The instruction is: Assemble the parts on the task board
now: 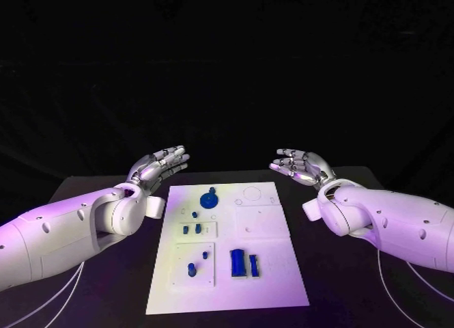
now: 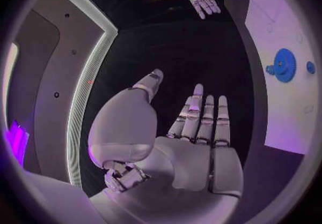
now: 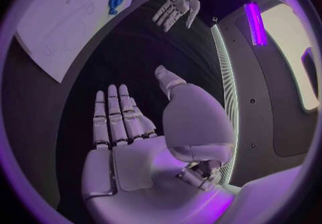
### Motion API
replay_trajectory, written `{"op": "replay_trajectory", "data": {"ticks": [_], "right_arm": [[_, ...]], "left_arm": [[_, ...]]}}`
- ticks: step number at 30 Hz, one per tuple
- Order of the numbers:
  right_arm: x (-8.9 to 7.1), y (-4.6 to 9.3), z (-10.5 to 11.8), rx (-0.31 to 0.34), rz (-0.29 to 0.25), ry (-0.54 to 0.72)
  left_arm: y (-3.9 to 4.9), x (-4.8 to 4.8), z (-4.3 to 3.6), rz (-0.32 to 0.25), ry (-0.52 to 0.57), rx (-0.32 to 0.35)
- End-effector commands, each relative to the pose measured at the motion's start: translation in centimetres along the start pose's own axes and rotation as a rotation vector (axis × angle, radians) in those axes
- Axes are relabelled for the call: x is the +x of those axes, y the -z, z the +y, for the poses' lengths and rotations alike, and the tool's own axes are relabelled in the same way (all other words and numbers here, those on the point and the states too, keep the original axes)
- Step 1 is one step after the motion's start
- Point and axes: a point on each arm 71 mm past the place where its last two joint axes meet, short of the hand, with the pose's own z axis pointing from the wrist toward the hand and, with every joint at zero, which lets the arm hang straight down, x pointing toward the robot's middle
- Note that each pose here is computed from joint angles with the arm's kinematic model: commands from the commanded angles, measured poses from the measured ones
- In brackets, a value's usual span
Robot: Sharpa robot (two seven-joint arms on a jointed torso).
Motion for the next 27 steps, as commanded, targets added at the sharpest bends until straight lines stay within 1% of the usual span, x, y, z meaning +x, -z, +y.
{"op": "replay_trajectory", "data": {"ticks": [1, 2, 5, 11, 12, 17, 20, 22, 27], "right_arm": [[0.6, 0.3, 0.4, -0.009, -0.024, -0.035], [0.7, 0.4, 0.4, -0.009, -0.028, -0.043], [1.4, 0.9, 0.8, -0.009, -0.057, -0.105], [3.2, 2.6, 1.8, 0.010, -0.142, -0.270], [3.5, 2.9, 2.0, 0.017, -0.158, -0.299], [4.3, 3.8, 2.5, 0.038, -0.195, -0.365], [4.5, 4.0, 2.6, 0.045, -0.206, -0.384], [4.5, 4.1, 2.6, 0.046, -0.207, -0.386], [4.5, 4.1, 2.6, 0.046, -0.207, -0.386]], "left_arm": [[0.11, 0.68, 0.06, -0.019, -0.014, 0.005], [0.15, 0.79, 0.09, -0.023, -0.015, 0.005], [0.40, 1.52, 0.24, -0.048, -0.026, 0.007], [1.39, 3.84, 0.60, -0.128, -0.061, 0.016], [1.67, 4.42, 0.65, -0.148, -0.070, 0.018], [2.53, 5.96, 0.72, -0.202, -0.096, 0.024], [2.95, 6.64, 0.71, -0.227, -0.107, 0.027], [3.11, 6.90, 0.70, -0.236, -0.112, 0.028], [3.25, 7.11, 0.69, -0.244, -0.116, 0.029]]}}
